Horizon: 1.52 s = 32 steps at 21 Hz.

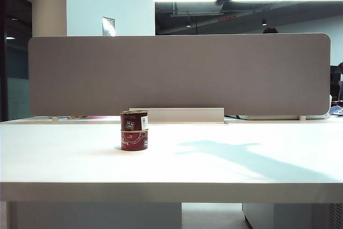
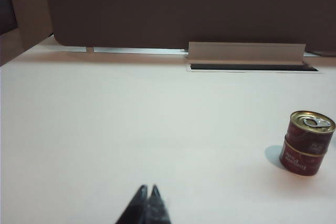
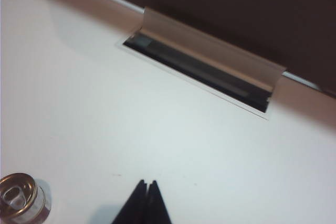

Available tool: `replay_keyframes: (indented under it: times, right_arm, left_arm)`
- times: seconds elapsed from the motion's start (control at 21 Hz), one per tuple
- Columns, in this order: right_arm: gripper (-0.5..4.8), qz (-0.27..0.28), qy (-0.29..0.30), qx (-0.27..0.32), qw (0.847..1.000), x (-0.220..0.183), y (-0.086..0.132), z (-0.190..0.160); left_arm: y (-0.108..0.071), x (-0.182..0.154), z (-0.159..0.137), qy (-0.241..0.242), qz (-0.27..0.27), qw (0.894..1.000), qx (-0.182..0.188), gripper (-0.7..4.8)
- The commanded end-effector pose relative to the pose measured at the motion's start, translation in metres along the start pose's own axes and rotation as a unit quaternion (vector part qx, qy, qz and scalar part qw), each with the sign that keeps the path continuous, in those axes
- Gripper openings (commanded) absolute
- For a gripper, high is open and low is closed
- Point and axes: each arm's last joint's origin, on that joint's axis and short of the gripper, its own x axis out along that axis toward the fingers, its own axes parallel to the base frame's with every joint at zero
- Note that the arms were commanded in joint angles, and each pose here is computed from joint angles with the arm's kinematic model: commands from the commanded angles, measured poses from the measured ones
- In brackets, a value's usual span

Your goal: Stack a can of tomatoes on the right onto the can of tomatoes on the left.

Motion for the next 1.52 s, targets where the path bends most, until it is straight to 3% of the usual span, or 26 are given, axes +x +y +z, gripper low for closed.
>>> replay_keyframes:
  times: [0.05, 0.33, 0.52, 0.67, 0.9, 1.05, 1.14, 1.52]
  right_arm:
    - [-0.08, -0.018, -0.003, 0.015, 1.0, -0.026, -0.01, -0.024]
    - [-0.08, -0.109, -0.031, 0.084, 0.99, -0.088, -0.02, -0.102]
    - [-0.08, -0.187, -0.058, 0.122, 0.973, -0.126, -0.02, -0.154]
    - [-0.08, -0.212, -0.077, 0.151, 0.963, -0.146, -0.016, -0.188]
    - [-0.08, -0.212, -0.092, 0.153, 0.961, -0.166, -0.005, -0.232]
    - [-0.08, -0.183, -0.106, 0.159, 0.964, -0.168, -0.003, -0.258]
    - [-0.08, -0.191, -0.115, 0.191, 0.956, -0.167, -0.005, -0.273]
    - [-0.08, -0.192, -0.128, 0.203, 0.952, -0.159, -0.003, -0.304]
  left_arm:
    - [0.0, 0.0, 0.003, -0.013, 0.002, 1.0, 0.001, -0.06]
    - [0.0, 0.0, 0.003, -0.012, 0.001, 1.0, 0.001, -0.06]
    - [0.0, 0.0, 0.003, -0.012, 0.001, 1.0, 0.001, -0.06]
    - [0.0, 0.0, 0.003, -0.012, 0.002, 1.0, 0.001, -0.06]
    - [0.0, 0.0, 0.003, -0.012, 0.001, 1.0, 0.001, -0.06]
    - [0.0, 0.0, 0.003, -0.012, 0.002, 1.0, 0.001, -0.06]
    - [0.0, 0.0, 0.003, -0.012, -0.004, 1.0, 0.001, -0.06]
    - [0.0, 0.0, 0.003, -0.012, -0.004, 1.0, 0.001, -0.06]
